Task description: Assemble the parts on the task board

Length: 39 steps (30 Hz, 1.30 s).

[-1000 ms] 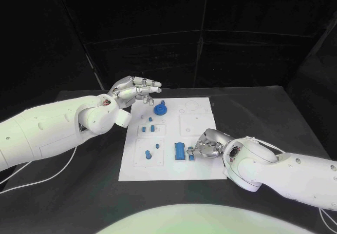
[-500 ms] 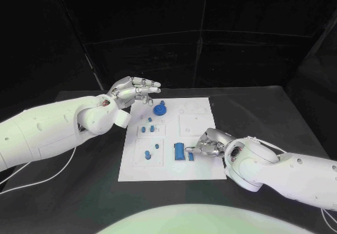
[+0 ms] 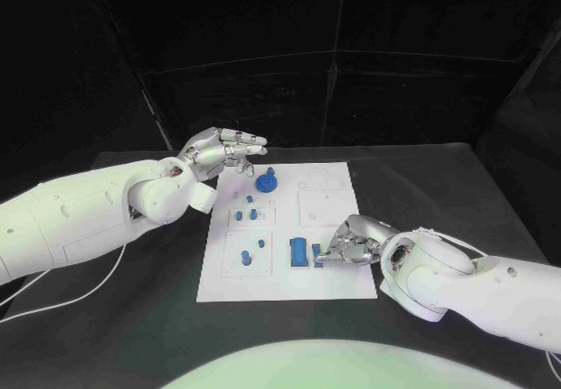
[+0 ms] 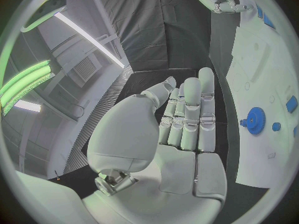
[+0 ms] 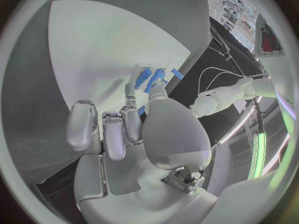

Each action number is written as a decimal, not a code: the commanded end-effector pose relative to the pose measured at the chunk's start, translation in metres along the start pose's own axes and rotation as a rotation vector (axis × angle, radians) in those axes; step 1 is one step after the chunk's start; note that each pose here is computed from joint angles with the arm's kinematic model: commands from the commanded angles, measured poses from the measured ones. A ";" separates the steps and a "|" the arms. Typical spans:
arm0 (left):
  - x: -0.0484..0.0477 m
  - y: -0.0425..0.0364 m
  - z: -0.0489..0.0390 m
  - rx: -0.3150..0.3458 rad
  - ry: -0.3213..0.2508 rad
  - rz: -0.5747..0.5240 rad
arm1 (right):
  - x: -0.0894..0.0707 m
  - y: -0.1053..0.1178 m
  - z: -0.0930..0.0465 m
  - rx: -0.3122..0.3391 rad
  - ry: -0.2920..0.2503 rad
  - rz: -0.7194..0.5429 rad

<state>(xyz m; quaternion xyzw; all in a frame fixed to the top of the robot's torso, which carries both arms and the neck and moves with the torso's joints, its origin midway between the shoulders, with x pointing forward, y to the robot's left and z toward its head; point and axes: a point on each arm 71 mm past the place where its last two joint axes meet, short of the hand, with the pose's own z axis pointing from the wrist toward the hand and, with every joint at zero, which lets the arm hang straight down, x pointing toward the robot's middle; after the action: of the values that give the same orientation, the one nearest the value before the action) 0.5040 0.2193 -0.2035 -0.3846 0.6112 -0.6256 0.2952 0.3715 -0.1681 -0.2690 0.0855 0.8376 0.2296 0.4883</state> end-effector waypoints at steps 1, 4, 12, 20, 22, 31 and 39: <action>0.0015 -0.0014 0.0003 0.006 0.013 -0.004 | 0.001 0.002 0.001 -0.027 0.015 -0.028; 0.0014 -0.0014 0.0003 0.006 0.013 -0.004 | 0.000 0.000 0.002 -0.015 0.014 -0.030; 0.0013 -0.0013 0.0003 0.006 0.012 -0.004 | 0.003 0.001 0.007 -0.005 0.034 -0.045; 0.0017 -0.0012 0.0007 0.006 0.013 -0.004 | 0.003 -0.001 0.010 0.012 0.033 -0.053; 0.0019 -0.0011 0.0009 0.006 0.014 -0.004 | 0.004 -0.001 0.011 0.010 0.038 -0.057; 0.0015 -0.0010 0.0012 0.005 0.012 -0.004 | 0.005 0.003 0.014 0.002 0.025 -0.046; 0.0013 -0.0010 0.0012 0.005 0.012 -0.003 | 0.002 0.004 0.013 -0.020 -0.010 -0.013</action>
<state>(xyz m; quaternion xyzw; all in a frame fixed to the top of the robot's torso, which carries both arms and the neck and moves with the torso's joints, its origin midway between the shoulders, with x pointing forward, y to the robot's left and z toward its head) 0.5044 0.2188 -0.2038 -0.3846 0.6118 -0.6253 0.2946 0.3808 -0.1606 -0.2771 0.0683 0.8439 0.2210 0.4841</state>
